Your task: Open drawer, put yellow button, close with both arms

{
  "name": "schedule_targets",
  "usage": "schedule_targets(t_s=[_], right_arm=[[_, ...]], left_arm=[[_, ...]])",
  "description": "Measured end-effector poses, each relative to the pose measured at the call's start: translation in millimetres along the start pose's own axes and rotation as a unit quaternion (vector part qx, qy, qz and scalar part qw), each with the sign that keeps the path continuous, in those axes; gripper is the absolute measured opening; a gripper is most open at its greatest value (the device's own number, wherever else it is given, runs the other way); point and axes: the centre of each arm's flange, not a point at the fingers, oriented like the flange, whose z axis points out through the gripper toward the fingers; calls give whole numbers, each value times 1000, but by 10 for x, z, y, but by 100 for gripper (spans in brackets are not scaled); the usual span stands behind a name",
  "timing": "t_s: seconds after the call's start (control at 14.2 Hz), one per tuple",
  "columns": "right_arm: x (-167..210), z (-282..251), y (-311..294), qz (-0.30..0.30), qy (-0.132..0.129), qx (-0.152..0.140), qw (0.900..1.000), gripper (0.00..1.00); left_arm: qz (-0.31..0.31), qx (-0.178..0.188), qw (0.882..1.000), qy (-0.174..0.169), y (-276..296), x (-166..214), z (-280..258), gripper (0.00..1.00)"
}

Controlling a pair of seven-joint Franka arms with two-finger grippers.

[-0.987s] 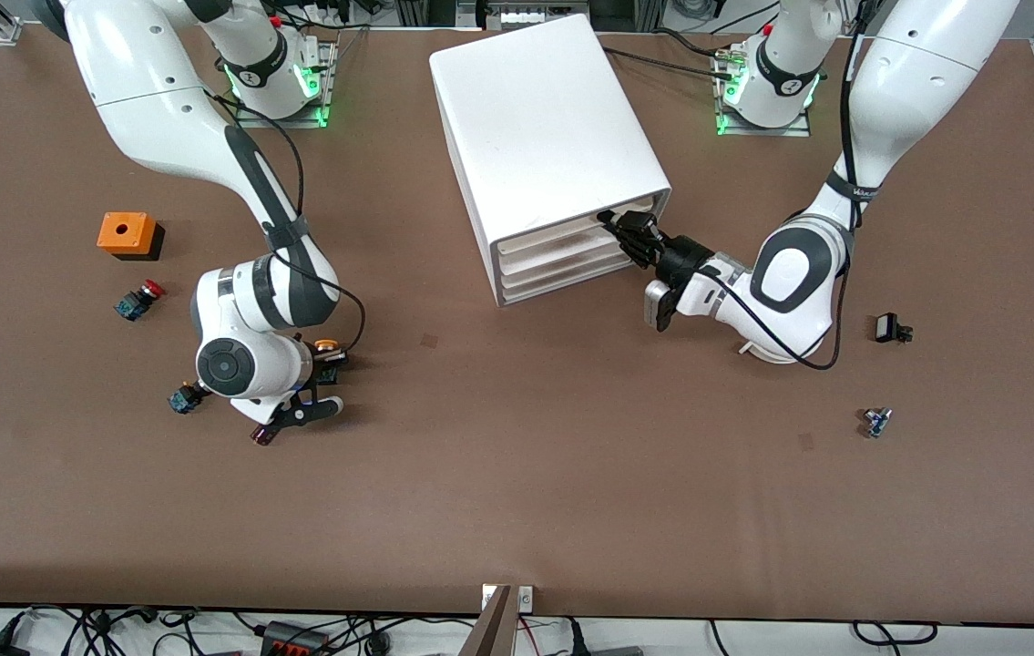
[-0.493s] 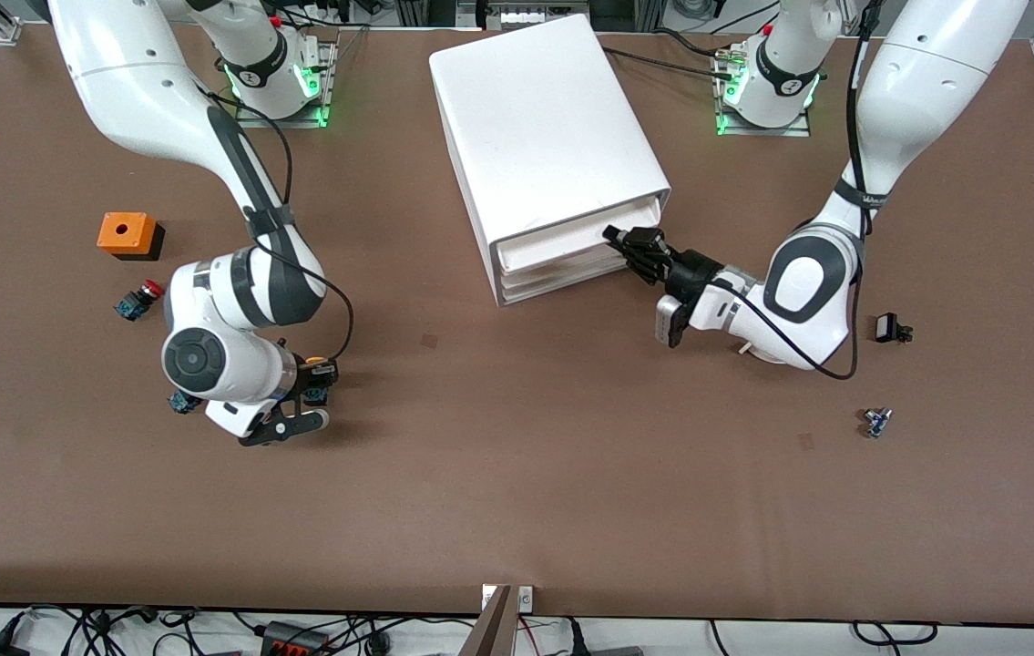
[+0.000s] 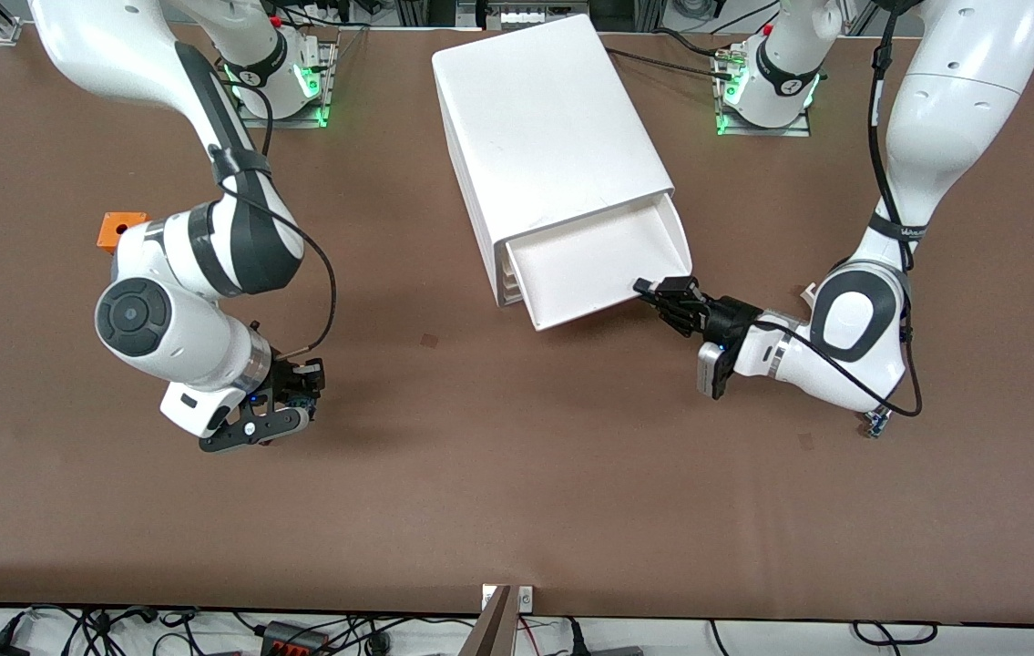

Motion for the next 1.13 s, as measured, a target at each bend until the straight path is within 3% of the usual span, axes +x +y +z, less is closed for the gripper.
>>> schedule_targets(t_s=[0.14, 0.21, 0.63, 0.78, 0.92, 1.13], right_arm=[[55, -399, -322, -23, 12, 2, 1000, 41], [64, -547, -499, -35, 18, 3, 999, 41], [-123, -704, -1928, -106, 37, -2, 994, 41], [-261, -835, -2500, -115, 57, 1, 992, 41], [-384, -908, -2947, -125, 81, 11, 989, 41], [-531, -886, -3407, -136, 101, 24, 985, 41]], left_arm=[[0, -1, 1000, 1, -20, 9, -10, 15], [-2, 1, 1000, 2, -30, 4, -25, 22], [-45, 32, 998, 1, 54, -19, -434, 78], [-99, 87, 991, -15, 332, -10, -726, 98], [-155, 172, 972, -33, 666, -40, -996, 100], [-230, 316, 920, -37, 1051, -88, -1277, 100]])
